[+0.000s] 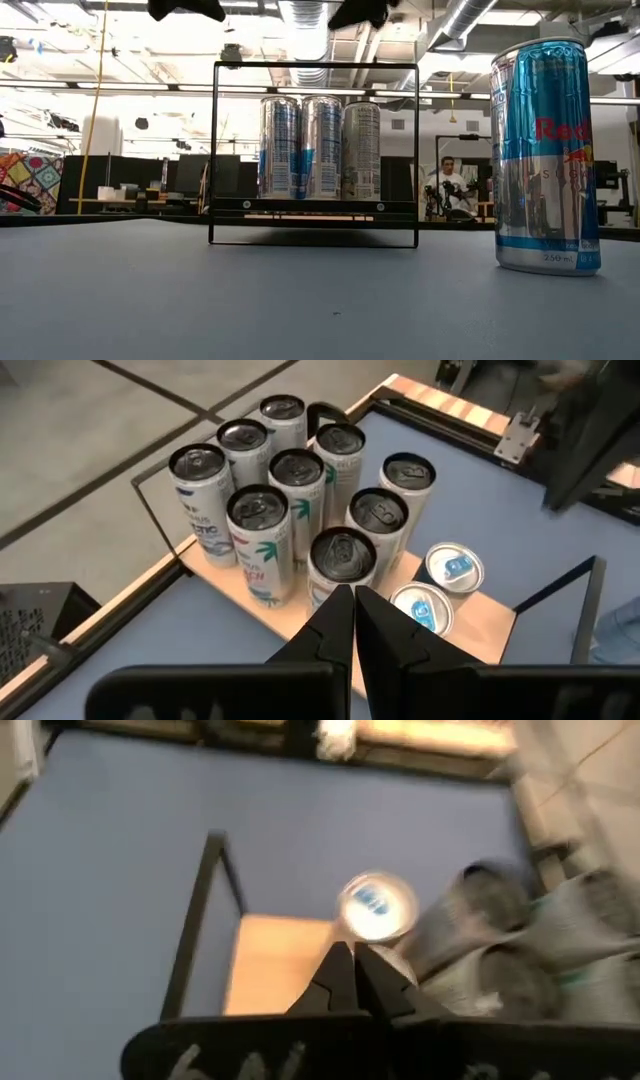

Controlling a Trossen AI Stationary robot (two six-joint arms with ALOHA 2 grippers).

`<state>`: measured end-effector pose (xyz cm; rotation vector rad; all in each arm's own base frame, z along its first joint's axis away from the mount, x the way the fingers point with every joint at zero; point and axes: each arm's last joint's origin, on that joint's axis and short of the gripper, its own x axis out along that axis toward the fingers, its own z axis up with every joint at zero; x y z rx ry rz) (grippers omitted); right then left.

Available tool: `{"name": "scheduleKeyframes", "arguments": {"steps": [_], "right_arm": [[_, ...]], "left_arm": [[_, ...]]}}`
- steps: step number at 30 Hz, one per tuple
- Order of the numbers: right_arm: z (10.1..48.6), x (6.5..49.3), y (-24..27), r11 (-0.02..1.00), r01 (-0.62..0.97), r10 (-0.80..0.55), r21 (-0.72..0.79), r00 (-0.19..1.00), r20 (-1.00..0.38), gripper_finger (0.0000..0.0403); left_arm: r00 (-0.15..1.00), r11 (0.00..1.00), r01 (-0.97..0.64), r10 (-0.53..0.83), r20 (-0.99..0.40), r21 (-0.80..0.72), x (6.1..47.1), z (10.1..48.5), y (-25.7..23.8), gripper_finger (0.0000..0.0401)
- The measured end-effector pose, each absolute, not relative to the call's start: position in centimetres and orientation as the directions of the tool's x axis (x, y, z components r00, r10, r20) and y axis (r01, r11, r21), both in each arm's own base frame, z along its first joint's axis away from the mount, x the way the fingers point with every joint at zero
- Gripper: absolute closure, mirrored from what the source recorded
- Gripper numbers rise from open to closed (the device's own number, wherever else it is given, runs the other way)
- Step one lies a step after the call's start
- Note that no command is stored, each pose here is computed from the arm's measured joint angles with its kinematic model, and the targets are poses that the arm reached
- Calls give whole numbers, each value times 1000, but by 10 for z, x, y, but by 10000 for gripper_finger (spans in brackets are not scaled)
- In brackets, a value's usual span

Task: Place canned beverage on shelf
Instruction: Adjust the blue soda cans on the shelf

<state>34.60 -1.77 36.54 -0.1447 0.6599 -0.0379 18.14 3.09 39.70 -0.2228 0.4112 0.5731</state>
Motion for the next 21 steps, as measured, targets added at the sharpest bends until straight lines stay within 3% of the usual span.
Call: {"name": "scheduleKeyframes", "arguments": {"steps": [12, 21], "right_arm": [[330, 364, -15, 992, -118, 115, 37, 764, -635, 403], [315, 370, -16, 992, -123, 112, 34, 719, -686, 403]], "left_arm": [[750, 818, -570, 479, -457, -78, 186, 393, 31, 401], [745, 822, -566, 479, -465, -60, 186, 392, 31, 401]]}}
